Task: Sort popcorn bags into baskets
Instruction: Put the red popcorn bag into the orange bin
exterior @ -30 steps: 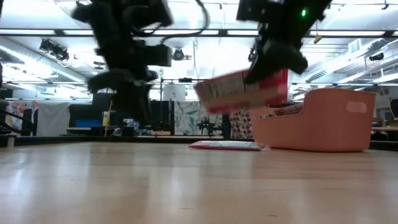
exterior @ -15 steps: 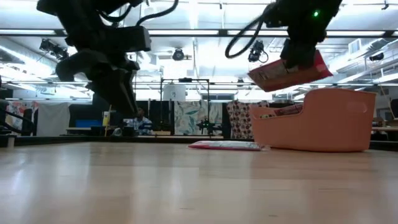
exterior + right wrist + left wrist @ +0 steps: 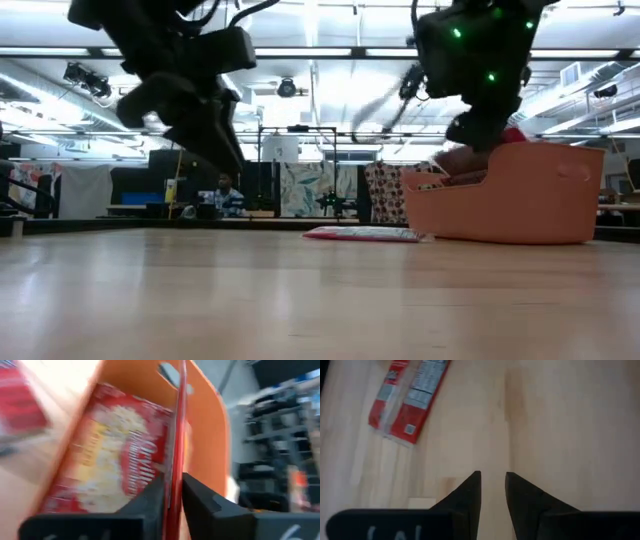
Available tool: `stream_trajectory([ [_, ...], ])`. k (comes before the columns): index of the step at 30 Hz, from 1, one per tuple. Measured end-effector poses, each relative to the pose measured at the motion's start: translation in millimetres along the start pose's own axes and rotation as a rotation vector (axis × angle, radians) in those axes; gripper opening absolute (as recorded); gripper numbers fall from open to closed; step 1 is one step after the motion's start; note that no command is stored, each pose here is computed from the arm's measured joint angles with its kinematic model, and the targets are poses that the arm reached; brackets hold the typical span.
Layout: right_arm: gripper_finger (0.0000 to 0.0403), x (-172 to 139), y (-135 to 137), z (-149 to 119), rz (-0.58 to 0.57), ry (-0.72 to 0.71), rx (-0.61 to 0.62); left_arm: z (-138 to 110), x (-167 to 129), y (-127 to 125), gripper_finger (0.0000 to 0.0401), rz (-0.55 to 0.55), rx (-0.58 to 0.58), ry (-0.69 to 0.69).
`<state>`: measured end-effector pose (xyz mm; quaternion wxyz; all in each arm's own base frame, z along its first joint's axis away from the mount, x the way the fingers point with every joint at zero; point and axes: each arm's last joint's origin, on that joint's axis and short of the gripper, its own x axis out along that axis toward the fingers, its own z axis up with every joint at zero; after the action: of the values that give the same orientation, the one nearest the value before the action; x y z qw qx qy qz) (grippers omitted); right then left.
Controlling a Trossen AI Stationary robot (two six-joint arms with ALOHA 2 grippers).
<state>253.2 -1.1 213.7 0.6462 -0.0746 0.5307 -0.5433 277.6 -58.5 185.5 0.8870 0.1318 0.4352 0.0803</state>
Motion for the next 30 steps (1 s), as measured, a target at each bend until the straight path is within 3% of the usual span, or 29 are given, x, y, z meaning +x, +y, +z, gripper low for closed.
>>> stream_trajectory([
  [7, 0.0123, -10, -27, 4, 0.109, 0.003, 0.067, 8, 15, 7, 0.0094, 0.03, 0.028, -0.068],
  [13, 0.0136, -34, -42, 5, 0.27, -0.132, 0.182, 9, 42, 15, 0.0094, 0.072, 0.12, -0.074],
  [17, 0.0136, -55, -27, 6, 0.409, -0.263, 0.167, 7, 64, 25, 0.0094, 0.102, 0.077, -0.071],
  [20, 0.0136, -67, -10, 7, 0.481, -0.341, 0.112, 5, 79, 35, 0.0094, 0.065, 0.023, -0.051],
  [25, 0.0136, -74, 13, 6, 0.55, -0.363, 0.038, 1, 90, 53, 0.0094, 0.015, -0.005, -0.044],
  [30, 0.0136, -77, 28, 2, 0.577, -0.363, 0.014, 3, 104, 75, 0.0094, 0.077, -0.045, -0.129],
])
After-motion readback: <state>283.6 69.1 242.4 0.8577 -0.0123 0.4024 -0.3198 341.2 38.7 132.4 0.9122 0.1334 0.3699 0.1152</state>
